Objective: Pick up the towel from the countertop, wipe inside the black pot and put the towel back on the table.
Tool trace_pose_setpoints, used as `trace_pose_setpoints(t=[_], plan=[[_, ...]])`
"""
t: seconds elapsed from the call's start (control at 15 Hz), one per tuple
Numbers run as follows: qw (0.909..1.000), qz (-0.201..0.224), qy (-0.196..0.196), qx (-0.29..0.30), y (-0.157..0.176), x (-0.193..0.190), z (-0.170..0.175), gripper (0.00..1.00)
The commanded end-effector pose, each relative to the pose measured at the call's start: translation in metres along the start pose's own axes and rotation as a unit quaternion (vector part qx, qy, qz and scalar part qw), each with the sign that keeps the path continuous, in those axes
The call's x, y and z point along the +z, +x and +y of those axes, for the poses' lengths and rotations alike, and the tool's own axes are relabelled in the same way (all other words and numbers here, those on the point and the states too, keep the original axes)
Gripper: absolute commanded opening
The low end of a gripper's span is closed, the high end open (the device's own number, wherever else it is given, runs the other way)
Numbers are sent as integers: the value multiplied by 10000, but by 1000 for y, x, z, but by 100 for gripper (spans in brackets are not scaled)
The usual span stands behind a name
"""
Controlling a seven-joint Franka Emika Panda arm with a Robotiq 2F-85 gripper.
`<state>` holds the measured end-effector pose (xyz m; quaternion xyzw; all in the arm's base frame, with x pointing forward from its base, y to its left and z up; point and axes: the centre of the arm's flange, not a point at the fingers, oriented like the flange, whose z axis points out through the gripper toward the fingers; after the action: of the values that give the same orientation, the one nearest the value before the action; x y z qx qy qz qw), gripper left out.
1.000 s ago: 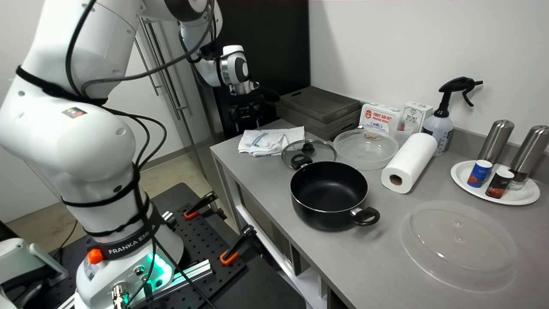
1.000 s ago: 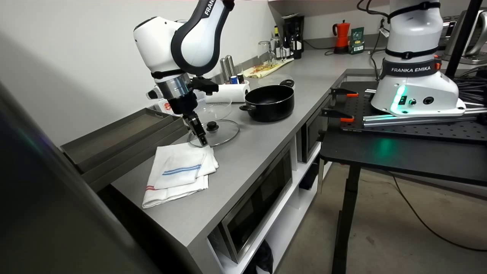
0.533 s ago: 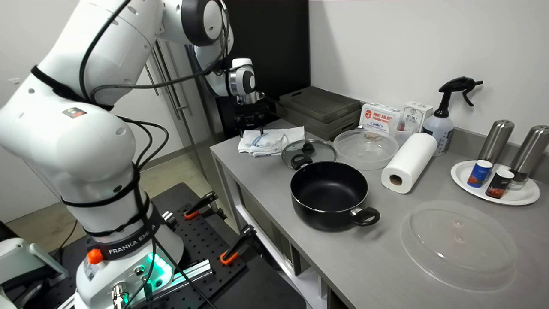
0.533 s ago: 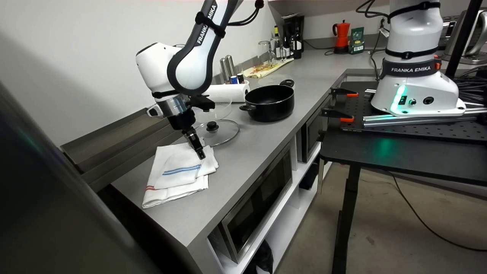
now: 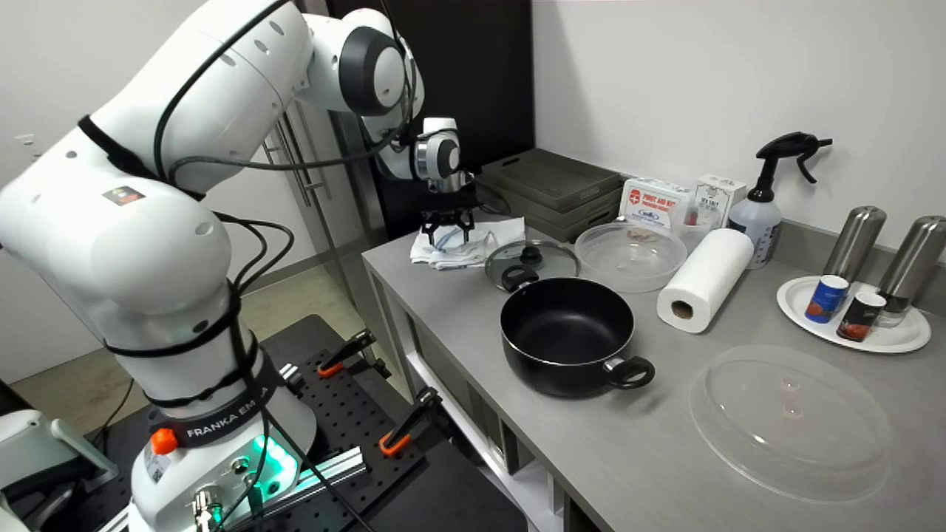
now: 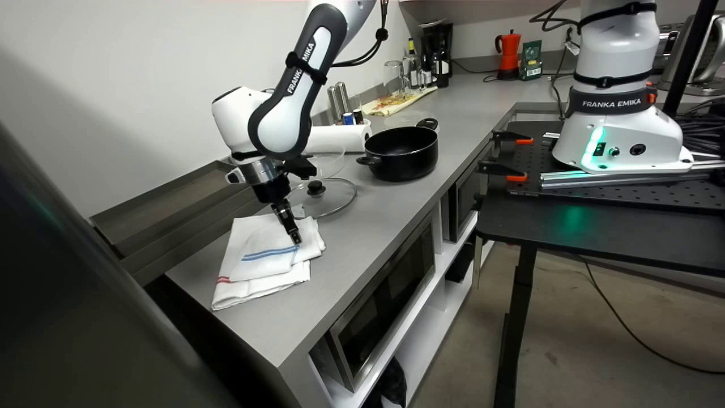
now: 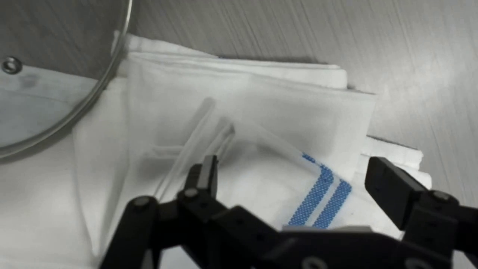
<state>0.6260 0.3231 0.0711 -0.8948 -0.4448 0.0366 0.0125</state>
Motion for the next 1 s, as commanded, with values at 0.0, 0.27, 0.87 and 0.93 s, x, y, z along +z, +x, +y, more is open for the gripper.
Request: trace_pose_setpoints(t=[0.0, 0.27, 0.87, 0.93], plan=[[9997, 120, 204, 41, 21, 13, 21, 100], [9994, 276, 210, 35, 26, 12, 27, 100], [9990, 387, 220, -12, 26, 10, 25, 100], [9991, 352, 219, 2, 24, 14, 26, 100]])
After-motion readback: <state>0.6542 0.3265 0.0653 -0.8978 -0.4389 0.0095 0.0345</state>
